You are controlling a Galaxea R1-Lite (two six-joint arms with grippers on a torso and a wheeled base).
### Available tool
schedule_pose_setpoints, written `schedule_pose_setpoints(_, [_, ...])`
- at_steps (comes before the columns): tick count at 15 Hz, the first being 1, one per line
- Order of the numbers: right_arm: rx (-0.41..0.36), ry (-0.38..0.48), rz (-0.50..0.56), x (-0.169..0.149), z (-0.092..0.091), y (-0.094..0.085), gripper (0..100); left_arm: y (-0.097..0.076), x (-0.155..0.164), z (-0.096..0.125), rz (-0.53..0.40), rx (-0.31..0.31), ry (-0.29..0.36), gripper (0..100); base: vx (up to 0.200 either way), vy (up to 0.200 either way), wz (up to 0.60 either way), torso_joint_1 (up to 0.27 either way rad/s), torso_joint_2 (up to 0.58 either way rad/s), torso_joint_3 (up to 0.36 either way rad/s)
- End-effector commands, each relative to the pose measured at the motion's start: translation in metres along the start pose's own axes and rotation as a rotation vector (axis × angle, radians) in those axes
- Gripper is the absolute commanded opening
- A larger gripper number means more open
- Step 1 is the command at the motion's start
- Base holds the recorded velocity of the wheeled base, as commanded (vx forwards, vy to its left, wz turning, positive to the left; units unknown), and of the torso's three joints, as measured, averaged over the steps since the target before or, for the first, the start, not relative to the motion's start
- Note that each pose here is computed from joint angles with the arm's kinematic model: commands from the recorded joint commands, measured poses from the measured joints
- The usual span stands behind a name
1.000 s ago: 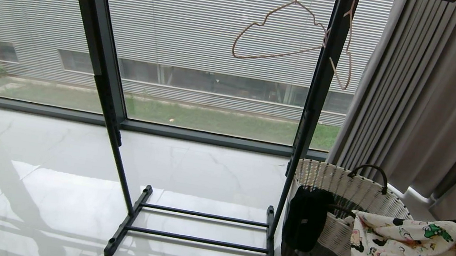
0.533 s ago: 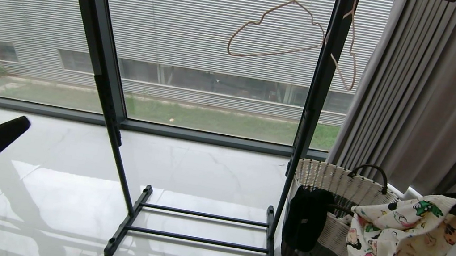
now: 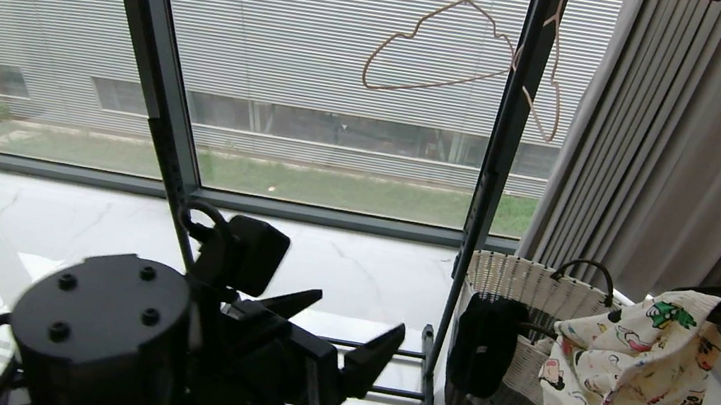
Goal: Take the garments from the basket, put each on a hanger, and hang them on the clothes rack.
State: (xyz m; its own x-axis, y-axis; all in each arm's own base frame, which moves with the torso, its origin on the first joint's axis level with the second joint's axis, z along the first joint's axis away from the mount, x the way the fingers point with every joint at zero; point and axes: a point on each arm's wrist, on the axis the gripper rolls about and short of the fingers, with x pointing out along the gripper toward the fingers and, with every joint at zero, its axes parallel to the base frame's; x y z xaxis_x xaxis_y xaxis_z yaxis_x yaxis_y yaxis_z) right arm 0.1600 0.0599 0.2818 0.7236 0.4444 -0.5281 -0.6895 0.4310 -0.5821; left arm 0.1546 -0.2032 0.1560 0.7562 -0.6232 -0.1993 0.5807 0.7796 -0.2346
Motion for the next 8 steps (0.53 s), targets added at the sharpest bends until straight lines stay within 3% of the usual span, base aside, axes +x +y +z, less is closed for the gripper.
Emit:
schedule_pose_setpoints(1, [-0.01, -0.015, 0.004, -0.002, 0.002, 0.002, 0, -0.056, 0.051, -0.052, -0.098, 0.072, 0.125, 100, 0.0, 0.0, 0.0, 0.0, 0.0, 0.0])
schedule_pose_setpoints(4, [-0.037, -0.049, 0.024, -0.006, 0.008, 0.008, 0, -0.109, 0.092, -0.078, -0.148, 0.097, 0.11, 100, 0.0, 0.0, 0.0, 0.0, 0.0, 0.0])
schedule_pose_setpoints(6, [-0.049, -0.061, 0.041, -0.005, 0.011, 0.011, 0, -0.124, 0.109, -0.083, -0.169, 0.096, 0.088, 100, 0.0, 0.0, 0.0, 0.0, 0.0, 0.0])
schedule_pose_setpoints(8, [-0.059, -0.072, 0.055, -0.004, 0.013, 0.014, 0, -0.126, 0.127, -0.091, -0.157, 0.094, 0.084, 100, 0.0, 0.0, 0.0, 0.0, 0.0, 0.0])
